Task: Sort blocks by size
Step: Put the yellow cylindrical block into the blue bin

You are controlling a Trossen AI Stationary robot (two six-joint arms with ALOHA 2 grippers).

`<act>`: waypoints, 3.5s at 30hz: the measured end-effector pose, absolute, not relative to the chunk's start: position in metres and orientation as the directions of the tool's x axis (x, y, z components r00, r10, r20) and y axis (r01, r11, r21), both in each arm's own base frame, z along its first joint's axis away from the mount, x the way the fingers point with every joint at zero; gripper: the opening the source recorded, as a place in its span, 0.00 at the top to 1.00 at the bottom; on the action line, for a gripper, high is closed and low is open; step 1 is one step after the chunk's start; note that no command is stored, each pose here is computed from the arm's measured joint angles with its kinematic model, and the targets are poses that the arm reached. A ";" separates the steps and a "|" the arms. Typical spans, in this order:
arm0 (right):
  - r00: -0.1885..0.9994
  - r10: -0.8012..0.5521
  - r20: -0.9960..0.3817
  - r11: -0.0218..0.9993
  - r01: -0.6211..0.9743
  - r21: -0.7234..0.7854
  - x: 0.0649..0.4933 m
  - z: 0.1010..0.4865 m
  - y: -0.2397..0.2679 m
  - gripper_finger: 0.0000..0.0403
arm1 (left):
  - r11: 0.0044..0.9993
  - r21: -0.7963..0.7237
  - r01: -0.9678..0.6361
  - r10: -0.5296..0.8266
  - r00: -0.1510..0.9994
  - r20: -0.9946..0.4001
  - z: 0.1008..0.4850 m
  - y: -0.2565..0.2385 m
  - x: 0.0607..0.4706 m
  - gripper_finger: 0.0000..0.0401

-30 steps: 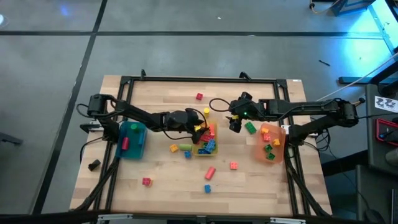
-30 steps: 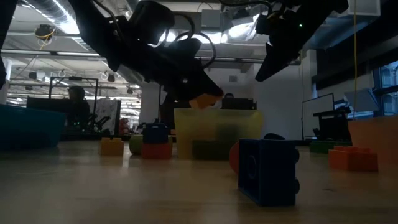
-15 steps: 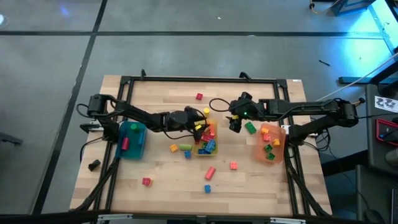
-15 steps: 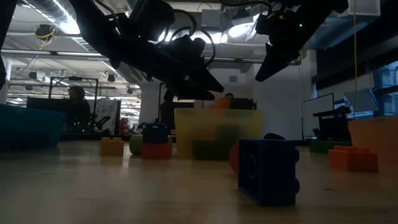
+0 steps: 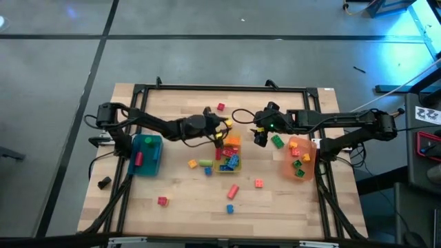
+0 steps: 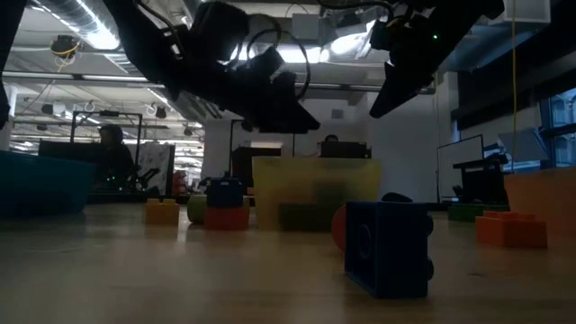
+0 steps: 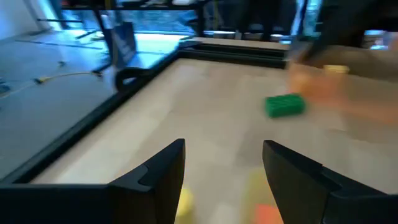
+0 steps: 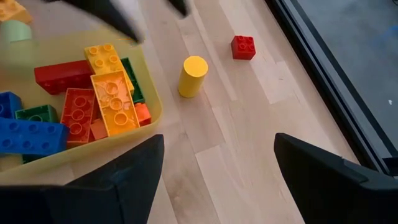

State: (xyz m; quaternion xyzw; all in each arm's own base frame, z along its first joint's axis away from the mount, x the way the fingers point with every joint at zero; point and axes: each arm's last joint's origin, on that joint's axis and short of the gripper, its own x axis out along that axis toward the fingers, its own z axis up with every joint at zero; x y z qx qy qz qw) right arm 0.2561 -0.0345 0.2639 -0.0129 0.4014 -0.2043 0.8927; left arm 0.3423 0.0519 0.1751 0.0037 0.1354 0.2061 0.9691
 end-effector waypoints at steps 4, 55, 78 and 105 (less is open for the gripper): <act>0.594 -0.375 -0.711 0.916 0.354 -0.187 0.256 0.264 -0.034 0.24 | 0.891 0.109 -0.441 0.454 0.851 -0.264 0.175 0.073 0.338 0.50; 0.669 -0.366 -0.647 0.921 0.361 -0.148 0.263 0.270 -0.035 0.24 | 0.979 0.111 -0.172 0.204 0.764 -0.612 0.147 0.133 0.370 0.50; 0.668 -0.367 -0.648 0.920 0.361 -0.150 0.263 0.270 -0.035 0.24 | 0.686 0.123 -0.717 0.521 0.367 -0.771 0.208 0.136 0.339 0.50; 0.633 -0.364 -0.684 0.921 0.352 -0.164 0.260 0.267 -0.034 0.24 | 0.267 0.180 -0.947 0.362 -0.074 -0.929 0.145 0.127 0.269 0.50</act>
